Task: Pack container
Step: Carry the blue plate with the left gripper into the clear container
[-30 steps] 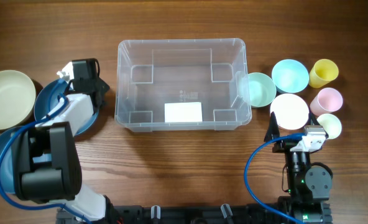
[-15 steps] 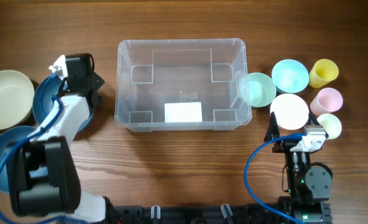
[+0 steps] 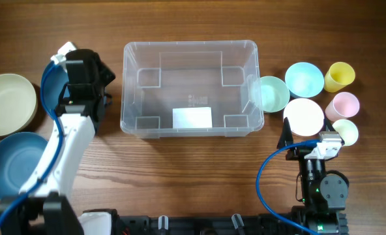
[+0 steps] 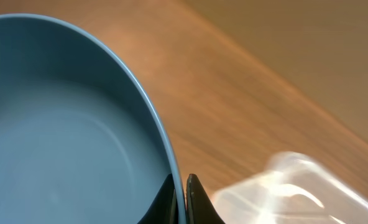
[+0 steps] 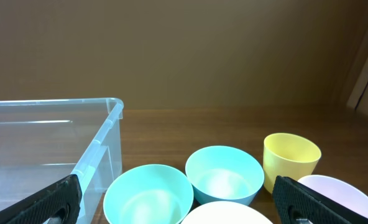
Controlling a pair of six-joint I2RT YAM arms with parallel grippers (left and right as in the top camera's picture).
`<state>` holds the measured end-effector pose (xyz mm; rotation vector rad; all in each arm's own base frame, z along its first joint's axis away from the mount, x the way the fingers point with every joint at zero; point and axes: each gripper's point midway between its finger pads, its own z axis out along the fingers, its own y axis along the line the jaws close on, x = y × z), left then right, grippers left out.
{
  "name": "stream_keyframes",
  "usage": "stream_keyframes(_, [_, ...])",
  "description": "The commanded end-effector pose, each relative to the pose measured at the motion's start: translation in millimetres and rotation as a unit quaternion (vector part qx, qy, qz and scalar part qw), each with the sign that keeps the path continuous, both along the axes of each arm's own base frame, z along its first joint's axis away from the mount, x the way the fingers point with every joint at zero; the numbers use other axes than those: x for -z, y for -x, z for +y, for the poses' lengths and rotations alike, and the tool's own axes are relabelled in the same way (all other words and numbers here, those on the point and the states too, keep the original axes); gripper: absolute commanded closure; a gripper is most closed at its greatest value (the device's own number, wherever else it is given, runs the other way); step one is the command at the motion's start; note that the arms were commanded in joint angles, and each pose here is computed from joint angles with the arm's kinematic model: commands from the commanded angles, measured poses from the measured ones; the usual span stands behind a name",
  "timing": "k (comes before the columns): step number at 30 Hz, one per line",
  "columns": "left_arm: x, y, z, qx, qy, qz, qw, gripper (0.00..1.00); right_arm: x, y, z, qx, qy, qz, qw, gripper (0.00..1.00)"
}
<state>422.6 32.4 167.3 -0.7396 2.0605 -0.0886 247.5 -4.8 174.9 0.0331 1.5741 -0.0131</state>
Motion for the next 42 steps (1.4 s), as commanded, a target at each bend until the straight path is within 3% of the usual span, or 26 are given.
stream_keyframes(1, [-67.9, -2.9, -31.7, 0.072, -0.051, -0.07, 0.994, 0.96, -0.5, 0.1, 1.4, -0.005, 0.005, -0.002, 1.0, 0.0])
stream_keyframes(8, [-132.3, 20.1, -104.4, 0.188, -0.1, -0.144, 0.966, 0.96, -0.5, 0.1, 1.4, -0.005, 0.005, -0.002, 1.0, 0.0])
stream_keyframes(14, [-151.1, 57.2, -193.1, 0.324, -0.138, -0.177, 0.919, 0.96, -0.5, 0.1, 1.4, -0.005, 0.005, -0.002, 1.0, 0.0])
stream_keyframes(23, [-104.9, 84.8, -272.1, 0.427, -0.137, -0.126, 0.885, 0.96, -0.5, 0.1, 1.4, -0.005, 0.005, -0.002, 1.0, 0.0])
stream_keyframes(42, [-4.3, 71.9, -293.2, 0.455, -0.168, -0.004, 0.874, 0.96, -0.5, 0.1, 1.4, -0.005, 0.005, -0.002, 1.0, 0.0])
